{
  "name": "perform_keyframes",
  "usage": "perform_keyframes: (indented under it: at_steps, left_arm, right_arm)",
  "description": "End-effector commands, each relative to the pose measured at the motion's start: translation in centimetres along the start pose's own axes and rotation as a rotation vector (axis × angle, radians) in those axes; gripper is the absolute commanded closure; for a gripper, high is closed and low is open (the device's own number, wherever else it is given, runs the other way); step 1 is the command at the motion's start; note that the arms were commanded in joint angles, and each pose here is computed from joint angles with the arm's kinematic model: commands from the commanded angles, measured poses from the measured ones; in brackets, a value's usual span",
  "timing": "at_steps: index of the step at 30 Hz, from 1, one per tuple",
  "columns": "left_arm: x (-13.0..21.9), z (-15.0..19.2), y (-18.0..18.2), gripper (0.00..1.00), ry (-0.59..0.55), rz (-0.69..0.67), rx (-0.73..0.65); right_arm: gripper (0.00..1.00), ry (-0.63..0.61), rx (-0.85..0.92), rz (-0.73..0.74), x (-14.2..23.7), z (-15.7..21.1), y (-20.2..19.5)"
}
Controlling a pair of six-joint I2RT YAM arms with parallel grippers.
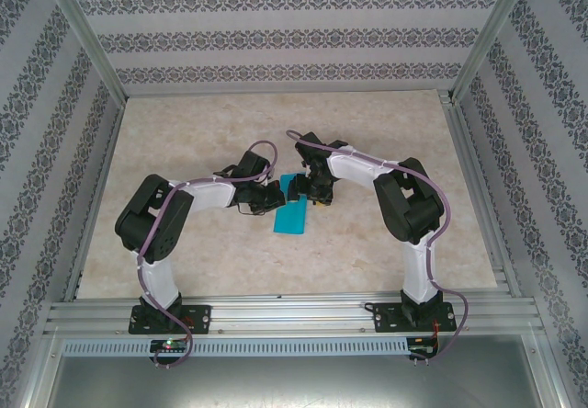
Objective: Fold a paper plane with a square sheet of paper (pick it up from the middle)
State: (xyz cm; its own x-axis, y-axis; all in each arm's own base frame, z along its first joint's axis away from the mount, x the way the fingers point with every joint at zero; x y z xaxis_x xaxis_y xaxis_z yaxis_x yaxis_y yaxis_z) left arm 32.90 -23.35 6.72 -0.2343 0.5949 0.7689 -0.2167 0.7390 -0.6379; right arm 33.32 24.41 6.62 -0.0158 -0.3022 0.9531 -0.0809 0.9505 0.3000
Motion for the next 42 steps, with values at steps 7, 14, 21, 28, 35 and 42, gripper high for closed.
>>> perform_keyframes:
  at_steps: [7, 14, 21, 28, 35, 42]
  left_arm:
    - [-1.5, 0.7, 1.3, 1.00, 0.032, -0.086, 0.021]
    - [-2.1, 1.7, 3.3, 1.00, 0.042, -0.147, 0.032]
    - [-2.0, 1.8, 3.5, 1.00, 0.043, -0.166, 0.016]
    - [-2.0, 1.8, 3.3, 1.00, 0.048, -0.162, 0.006]
    - [-2.0, 1.8, 3.6, 1.00, 0.050, -0.178, 0.001]
    - [-1.9, 1.8, 3.5, 1.00, 0.053, -0.180, 0.000]
  right_arm:
    - [0.30, 0.091, -0.042, 0.132, -3.6, 1.9, -3.1]
    - [0.29, 0.040, -0.042, 0.090, -2.2, 1.1, -2.0]
    - [0.24, -0.205, -0.019, -0.028, 5.0, -0.9, 0.1]
    - [0.56, -0.365, -0.058, -0.435, 7.9, 0.2, 1.8]
    - [0.94, -0.291, -0.065, -0.570, 4.6, 0.8, 3.9]
    - [0.98, -0.281, -0.095, -0.522, 2.7, 1.1, 2.4]
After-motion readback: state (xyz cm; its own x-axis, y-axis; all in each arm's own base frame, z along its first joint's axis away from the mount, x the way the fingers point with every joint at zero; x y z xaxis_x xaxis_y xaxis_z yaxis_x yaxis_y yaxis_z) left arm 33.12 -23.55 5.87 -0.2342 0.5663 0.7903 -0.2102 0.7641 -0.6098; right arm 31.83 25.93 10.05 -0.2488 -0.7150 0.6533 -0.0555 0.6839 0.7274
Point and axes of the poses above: each hand's point on the last joint's axis, 136 mm out from that joint toward the fingers, its own x axis back along the fingers, its own y axis along the line the jaws close on, z = x × y, the point moved 5 cm from there along x, back along the fingers, and after that the axes turned 7 degrees about x, right-handed, at the moved point
